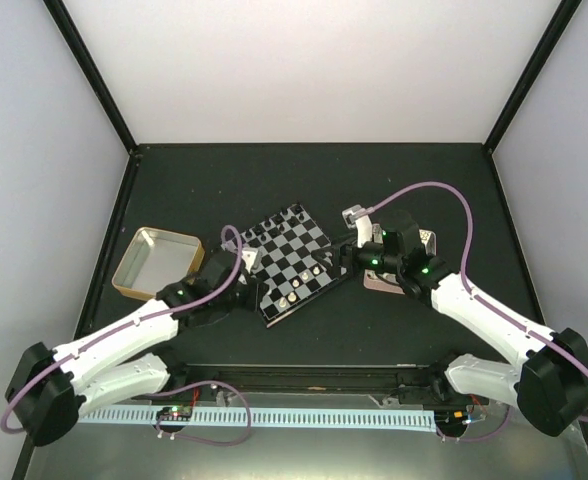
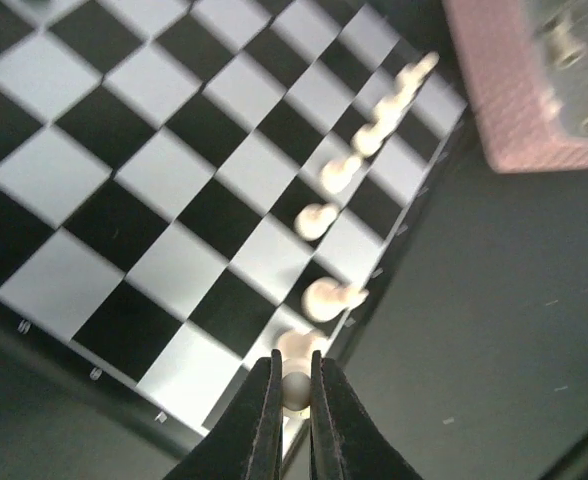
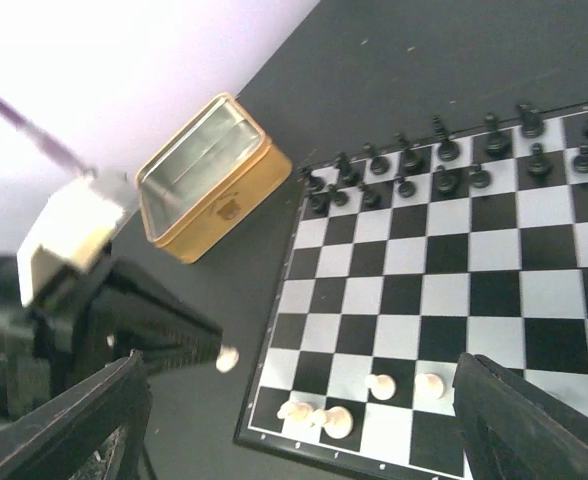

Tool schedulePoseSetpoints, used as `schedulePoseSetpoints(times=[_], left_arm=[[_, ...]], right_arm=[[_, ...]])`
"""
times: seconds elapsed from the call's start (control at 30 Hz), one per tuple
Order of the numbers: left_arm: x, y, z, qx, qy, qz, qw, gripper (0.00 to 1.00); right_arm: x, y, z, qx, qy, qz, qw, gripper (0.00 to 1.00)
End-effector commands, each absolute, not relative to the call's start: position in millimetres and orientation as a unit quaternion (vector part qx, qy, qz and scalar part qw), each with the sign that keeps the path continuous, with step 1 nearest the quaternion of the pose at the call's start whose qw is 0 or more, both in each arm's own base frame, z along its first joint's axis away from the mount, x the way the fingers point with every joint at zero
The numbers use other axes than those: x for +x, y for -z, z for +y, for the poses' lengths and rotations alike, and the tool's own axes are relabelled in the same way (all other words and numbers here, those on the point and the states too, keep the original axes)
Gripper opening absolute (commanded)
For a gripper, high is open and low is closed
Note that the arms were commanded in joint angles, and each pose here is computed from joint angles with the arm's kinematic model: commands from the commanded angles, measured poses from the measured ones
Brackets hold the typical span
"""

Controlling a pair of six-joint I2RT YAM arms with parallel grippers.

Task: Set up the chess pieces on the board
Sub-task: Place the chess piece on the chessboard.

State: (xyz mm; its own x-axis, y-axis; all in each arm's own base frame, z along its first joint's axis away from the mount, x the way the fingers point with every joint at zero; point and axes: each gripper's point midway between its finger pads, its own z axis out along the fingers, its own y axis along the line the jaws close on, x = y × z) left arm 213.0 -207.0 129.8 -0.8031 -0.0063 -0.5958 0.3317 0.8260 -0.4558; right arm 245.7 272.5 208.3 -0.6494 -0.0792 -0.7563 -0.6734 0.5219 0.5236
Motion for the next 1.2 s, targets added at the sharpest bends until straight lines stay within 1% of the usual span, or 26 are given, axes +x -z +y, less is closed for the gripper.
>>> schedulePoseSetpoints(times=[0.0,0.27,0.5,0.8,0.9,1.03,1.17], left_arm=[[216.0,-97.8,-190.3,0.091,0.185,0.927,0.313,0.02],[214.3,-61.2,-191.7,0.102,0.146,0.941,0.286,0.01],[220.0,-56.4,-192.3,0.105,0.138,0.939,0.296,0.02],[216.5,-50.2,-197.5,0.118,0.147,0.94,0.285,0.04],[215.5,-48.1,-197.0,0.12,0.148,0.939,0.285,0.08],[214.7,-44.8,-198.7,0.122,0.147,0.942,0.276,0.17],[215.8,-52.8,-200.4,0.121,0.153,0.939,0.281,0.3]], right_arm=[[269.1,-206.6,261.0,-0.178,-0.395,0.817,0.38,0.84],[271.3,-198.4,261.0,-0.17,-0.391,0.827,0.368,0.84],[271.7,-195.2,261.1,-0.167,-0.39,0.829,0.364,0.84],[273.3,-194.0,260.5,-0.164,-0.387,0.831,0.364,0.84],[273.4,-193.6,260.6,-0.164,-0.386,0.832,0.364,0.84],[273.4,-193.6,260.5,-0.163,-0.385,0.833,0.362,0.84],[276.0,-197.1,256.5,-0.152,-0.378,0.836,0.368,0.84]])
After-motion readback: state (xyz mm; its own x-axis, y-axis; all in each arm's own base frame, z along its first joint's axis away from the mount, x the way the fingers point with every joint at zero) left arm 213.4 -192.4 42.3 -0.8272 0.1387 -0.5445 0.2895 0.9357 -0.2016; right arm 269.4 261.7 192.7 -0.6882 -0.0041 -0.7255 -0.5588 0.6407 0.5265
